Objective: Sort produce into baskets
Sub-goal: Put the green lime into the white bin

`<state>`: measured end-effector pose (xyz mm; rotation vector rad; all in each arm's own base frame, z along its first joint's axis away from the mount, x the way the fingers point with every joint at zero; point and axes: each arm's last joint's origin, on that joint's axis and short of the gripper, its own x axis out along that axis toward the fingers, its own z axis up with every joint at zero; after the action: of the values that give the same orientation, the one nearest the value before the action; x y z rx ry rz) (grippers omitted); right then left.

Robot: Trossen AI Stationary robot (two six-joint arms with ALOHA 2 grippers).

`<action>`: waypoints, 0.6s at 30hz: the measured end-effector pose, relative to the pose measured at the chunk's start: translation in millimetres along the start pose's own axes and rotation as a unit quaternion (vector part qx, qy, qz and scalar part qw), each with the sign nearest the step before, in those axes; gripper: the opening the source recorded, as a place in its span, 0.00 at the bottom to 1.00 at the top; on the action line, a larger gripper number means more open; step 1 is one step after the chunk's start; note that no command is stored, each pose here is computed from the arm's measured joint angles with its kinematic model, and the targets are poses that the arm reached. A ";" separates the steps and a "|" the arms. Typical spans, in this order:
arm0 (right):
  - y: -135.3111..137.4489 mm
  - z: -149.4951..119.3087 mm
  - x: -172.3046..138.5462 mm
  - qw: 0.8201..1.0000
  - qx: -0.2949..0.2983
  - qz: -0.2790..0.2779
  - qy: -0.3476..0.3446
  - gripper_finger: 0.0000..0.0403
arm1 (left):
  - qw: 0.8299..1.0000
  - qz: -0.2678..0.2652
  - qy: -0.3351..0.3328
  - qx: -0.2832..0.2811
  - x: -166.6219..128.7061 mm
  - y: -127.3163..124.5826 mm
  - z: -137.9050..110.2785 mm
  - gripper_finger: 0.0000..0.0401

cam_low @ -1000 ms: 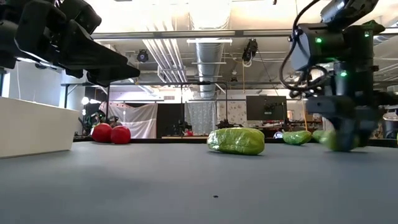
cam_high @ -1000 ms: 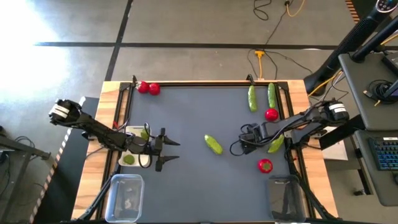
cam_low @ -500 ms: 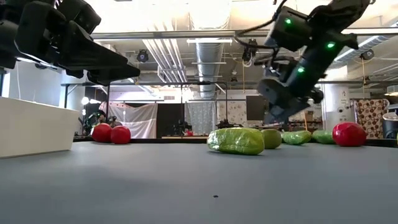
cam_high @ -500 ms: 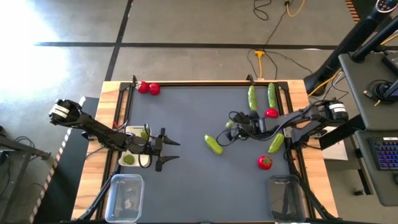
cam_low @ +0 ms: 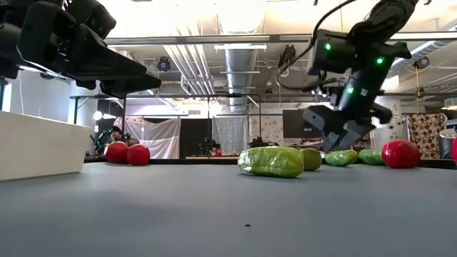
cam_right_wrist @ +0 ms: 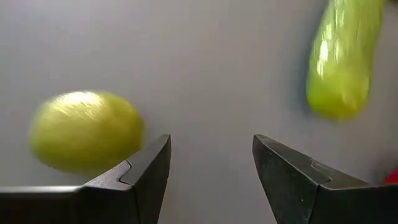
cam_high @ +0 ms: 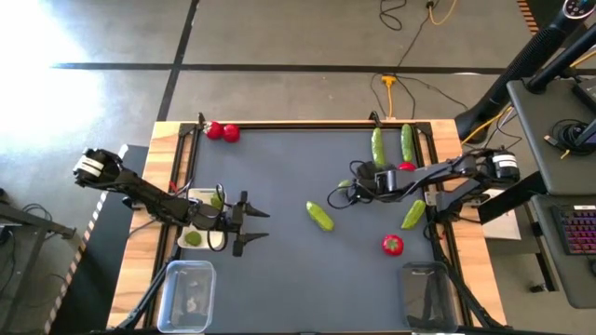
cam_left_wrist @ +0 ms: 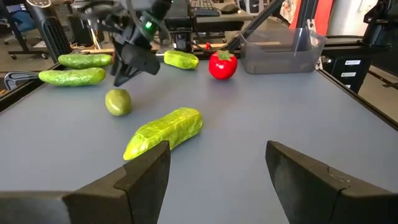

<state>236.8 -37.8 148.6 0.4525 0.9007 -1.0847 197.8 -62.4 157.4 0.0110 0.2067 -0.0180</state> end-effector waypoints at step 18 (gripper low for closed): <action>90.5 11.7 61.8 0.968 0.027 0.224 -0.108 0.54 | 1.000 -0.009 0.016 -0.005 0.0 -0.4 -3.0 0.61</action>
<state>333.7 -42.1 96.2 0.5402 0.5403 -0.7253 197.2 -62.7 154.4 -0.0015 0.2392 -0.0354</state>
